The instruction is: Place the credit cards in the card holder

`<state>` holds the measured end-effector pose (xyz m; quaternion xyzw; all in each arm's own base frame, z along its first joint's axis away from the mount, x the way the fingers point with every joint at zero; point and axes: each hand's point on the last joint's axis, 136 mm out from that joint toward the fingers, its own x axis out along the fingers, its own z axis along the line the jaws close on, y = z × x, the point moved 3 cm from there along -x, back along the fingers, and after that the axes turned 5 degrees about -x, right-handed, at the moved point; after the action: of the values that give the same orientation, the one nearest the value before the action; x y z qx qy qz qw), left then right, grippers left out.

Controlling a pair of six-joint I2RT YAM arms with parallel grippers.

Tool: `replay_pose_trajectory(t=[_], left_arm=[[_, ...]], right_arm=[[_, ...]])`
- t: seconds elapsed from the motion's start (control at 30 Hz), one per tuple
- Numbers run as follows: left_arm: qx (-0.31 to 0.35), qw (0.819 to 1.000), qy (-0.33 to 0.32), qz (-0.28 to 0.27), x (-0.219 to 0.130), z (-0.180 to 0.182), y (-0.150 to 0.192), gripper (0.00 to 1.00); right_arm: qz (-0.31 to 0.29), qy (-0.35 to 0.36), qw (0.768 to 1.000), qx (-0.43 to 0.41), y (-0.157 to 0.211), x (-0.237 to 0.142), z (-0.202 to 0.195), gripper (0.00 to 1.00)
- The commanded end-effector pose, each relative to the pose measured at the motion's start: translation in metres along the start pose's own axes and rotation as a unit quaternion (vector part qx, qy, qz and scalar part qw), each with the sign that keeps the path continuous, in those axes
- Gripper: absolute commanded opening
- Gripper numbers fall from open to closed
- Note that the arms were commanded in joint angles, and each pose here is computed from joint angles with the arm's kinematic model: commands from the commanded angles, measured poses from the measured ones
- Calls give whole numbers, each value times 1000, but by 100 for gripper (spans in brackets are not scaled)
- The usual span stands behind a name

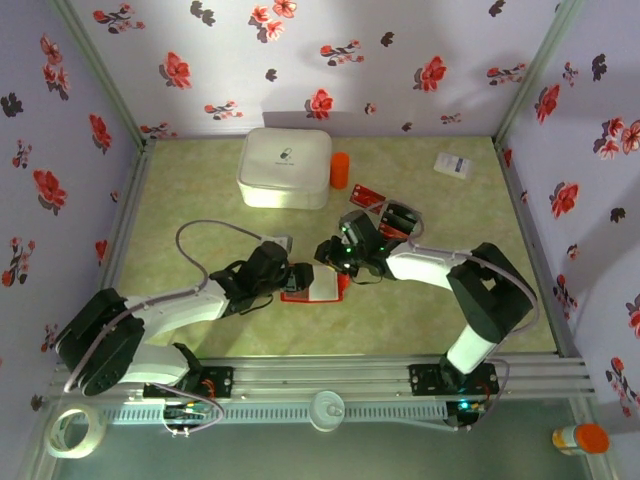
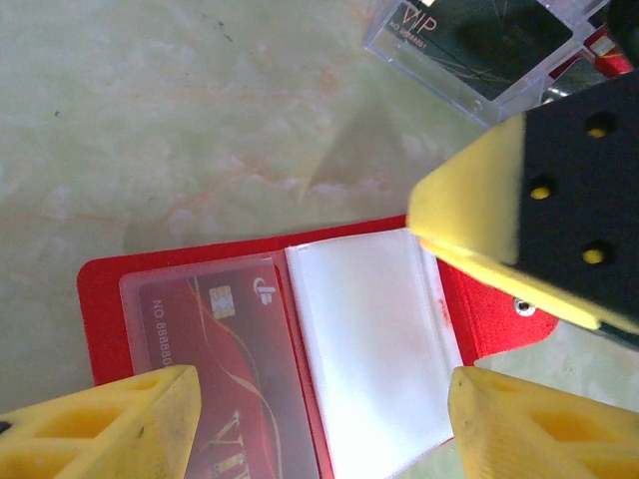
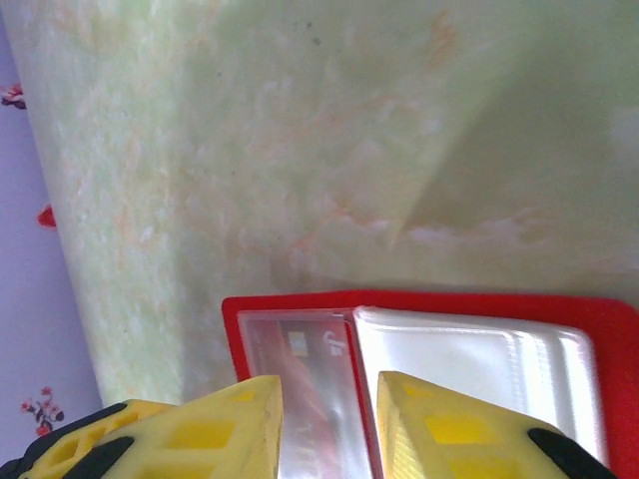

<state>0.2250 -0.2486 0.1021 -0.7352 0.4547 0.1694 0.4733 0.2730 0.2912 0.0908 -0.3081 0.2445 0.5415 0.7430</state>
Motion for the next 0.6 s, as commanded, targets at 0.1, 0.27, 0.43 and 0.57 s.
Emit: replay_pose_trajectory(t=[0.1,0.27,0.43,0.57], left_arm=[[3,1000,5,19,10,-15,6,64],[-4,999,-14,40,23,-7,21,64],[-5,998,-30,53,33,0,29,69],[-2,998,-38,58,37,4,32,71]], right_arm=[[3,60,998,-30,-2,-7,-22,20],[22,69,996,-45,1,-1,-25,8],[34,73,995,-51,2,5,-27,3],[46,76,995,-52,4,11,-30,2]])
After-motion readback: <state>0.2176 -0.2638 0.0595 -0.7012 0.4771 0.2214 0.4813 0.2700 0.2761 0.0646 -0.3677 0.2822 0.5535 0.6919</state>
